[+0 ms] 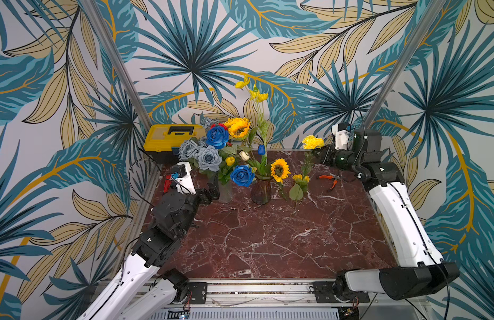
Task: Pick out yellow flowers from the vase
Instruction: Place the flower at the center of the board.
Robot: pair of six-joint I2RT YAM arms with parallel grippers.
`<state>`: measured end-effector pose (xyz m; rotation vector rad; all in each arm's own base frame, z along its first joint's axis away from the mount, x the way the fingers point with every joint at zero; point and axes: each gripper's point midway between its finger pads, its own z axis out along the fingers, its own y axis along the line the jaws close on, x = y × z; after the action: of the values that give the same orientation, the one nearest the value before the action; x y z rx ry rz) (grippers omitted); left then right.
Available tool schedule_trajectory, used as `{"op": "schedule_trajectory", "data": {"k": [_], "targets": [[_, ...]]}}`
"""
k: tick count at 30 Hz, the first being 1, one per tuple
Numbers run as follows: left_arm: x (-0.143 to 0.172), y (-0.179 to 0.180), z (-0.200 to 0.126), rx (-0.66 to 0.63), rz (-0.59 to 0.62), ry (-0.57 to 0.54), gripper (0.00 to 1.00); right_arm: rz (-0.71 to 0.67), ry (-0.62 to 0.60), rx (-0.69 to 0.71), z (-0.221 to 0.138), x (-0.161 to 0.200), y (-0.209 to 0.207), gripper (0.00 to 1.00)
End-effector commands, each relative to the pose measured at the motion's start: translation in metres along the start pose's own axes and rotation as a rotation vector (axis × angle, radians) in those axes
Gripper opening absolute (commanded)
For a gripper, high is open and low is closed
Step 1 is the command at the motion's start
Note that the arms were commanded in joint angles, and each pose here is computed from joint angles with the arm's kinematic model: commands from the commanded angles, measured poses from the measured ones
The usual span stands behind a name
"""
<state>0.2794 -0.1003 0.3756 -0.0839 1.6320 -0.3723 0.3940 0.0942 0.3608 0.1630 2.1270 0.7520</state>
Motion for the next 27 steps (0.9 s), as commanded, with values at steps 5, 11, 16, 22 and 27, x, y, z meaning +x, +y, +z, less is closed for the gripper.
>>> {"op": "schedule_trajectory", "data": {"k": [5,11,16,22,27], "targets": [[0.008,0.002,0.003,0.001,-0.005,0.014,0.99,0.202,0.118,-0.133,0.051,0.016,-0.03,0.0],[0.01,0.002,0.004,0.004,-0.005,0.02,0.99,0.306,0.225,-0.131,0.105,0.036,-0.064,0.0],[0.007,0.002,0.001,0.006,-0.005,0.009,1.0,0.357,0.261,-0.082,0.14,0.046,-0.095,0.0],[0.007,0.003,0.0,0.007,-0.011,0.009,0.99,0.388,0.312,-0.034,0.167,0.06,-0.12,0.0],[0.007,0.003,0.0,0.004,-0.008,0.006,0.99,0.355,0.338,0.026,0.165,0.069,-0.13,0.0]]}}
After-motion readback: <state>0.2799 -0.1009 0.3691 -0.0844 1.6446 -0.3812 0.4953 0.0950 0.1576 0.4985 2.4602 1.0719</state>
